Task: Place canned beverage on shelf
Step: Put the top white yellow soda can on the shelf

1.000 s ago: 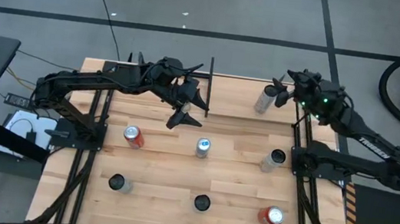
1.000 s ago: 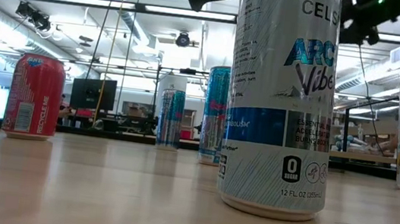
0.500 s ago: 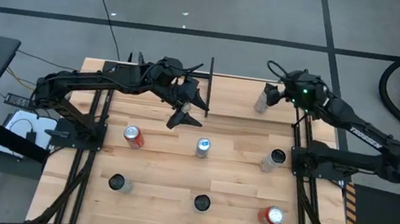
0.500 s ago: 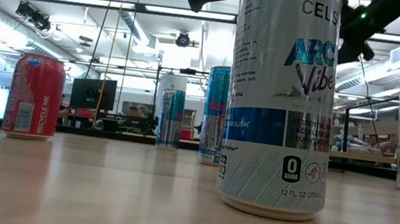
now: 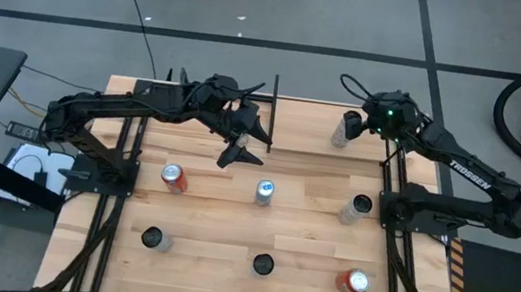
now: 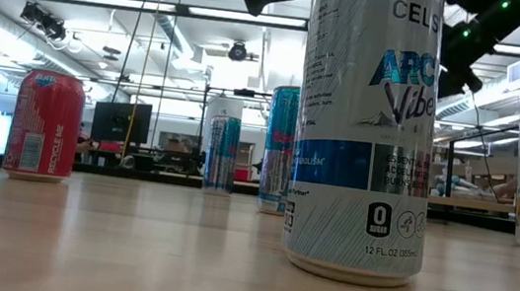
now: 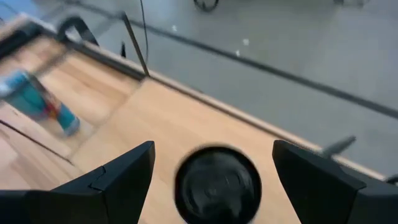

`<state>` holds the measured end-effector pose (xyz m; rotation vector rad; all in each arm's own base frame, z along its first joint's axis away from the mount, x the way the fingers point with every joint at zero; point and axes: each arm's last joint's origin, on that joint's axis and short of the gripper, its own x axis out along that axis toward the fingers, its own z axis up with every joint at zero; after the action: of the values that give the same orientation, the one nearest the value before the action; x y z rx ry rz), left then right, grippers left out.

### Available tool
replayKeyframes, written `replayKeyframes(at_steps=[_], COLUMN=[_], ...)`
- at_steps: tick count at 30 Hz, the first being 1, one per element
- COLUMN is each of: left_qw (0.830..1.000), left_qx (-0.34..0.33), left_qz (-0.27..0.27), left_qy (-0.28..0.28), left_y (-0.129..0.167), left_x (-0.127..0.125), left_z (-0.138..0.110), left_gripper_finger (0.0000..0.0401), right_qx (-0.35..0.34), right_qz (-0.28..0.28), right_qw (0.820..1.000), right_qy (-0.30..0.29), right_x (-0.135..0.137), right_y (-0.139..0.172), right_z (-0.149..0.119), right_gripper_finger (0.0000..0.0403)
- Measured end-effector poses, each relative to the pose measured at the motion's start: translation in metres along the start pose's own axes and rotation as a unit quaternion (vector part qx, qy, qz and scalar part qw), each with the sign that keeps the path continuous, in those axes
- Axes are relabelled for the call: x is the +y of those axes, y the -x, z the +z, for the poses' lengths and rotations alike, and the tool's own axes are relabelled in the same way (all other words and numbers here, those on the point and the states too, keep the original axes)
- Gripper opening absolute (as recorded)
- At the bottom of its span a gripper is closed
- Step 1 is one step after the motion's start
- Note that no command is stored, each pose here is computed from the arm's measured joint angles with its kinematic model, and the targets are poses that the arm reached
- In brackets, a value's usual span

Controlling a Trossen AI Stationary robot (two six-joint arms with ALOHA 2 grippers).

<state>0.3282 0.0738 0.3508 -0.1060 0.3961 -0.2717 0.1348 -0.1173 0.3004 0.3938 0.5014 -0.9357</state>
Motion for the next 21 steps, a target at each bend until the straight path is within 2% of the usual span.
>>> replayKeyframes(at_steps=[11,21], left_qw=[1.0,1.0], left_qx=[0.0,0.0], left_qz=[0.0,0.0], left_qy=[-0.001,-0.011], left_y=[0.0,0.0], left_x=[0.0,0.0], left_z=[0.0,0.0], left_gripper_finger=[0.0318,0.0318], right_qx=[0.043,0.065], right_qz=[-0.002,-0.01], right_qw=[0.999,0.998], right_qy=[0.01,0.017], right_x=[0.002,-0.002], right_y=[-0.016,-0.009], right_z=[-0.004,-0.01], right_gripper_finger=[0.0334,0.0334])
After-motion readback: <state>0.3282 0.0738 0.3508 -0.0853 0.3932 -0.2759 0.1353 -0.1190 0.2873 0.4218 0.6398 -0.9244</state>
